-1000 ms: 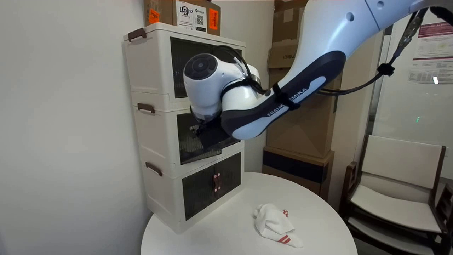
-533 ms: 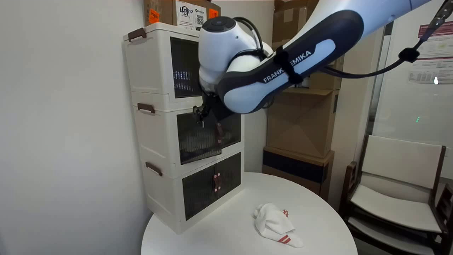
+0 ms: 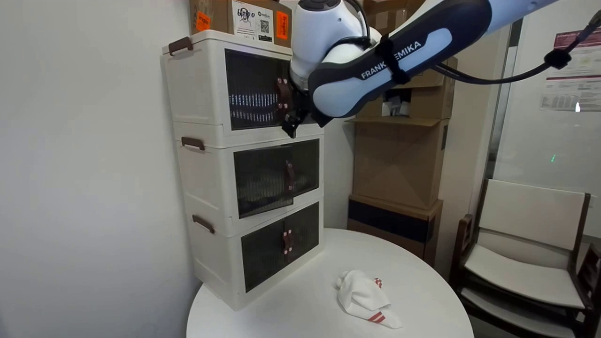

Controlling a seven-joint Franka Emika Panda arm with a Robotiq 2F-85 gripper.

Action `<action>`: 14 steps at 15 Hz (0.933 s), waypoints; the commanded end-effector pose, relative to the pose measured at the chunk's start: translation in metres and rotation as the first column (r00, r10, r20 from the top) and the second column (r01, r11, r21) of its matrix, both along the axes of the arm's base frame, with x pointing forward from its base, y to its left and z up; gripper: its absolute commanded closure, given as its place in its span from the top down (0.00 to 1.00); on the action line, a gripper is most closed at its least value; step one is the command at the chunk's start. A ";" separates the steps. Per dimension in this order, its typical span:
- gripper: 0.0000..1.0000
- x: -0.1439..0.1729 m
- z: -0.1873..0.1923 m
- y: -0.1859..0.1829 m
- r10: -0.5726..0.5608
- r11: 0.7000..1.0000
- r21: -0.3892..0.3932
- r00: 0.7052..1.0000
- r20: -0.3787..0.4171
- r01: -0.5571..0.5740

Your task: Open the drawer

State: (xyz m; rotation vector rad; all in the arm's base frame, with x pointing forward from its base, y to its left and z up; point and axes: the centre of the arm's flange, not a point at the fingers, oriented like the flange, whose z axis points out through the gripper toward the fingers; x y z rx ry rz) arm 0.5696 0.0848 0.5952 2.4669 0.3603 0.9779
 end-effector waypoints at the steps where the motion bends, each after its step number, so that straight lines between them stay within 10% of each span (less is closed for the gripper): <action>1: 1.00 0.000 -0.002 0.004 0.007 1.000 0.000 1.000 -0.003 -0.007; 14: 1.00 -0.006 -0.023 -0.018 0.091 0.994 0.087 0.917 -0.388 -0.062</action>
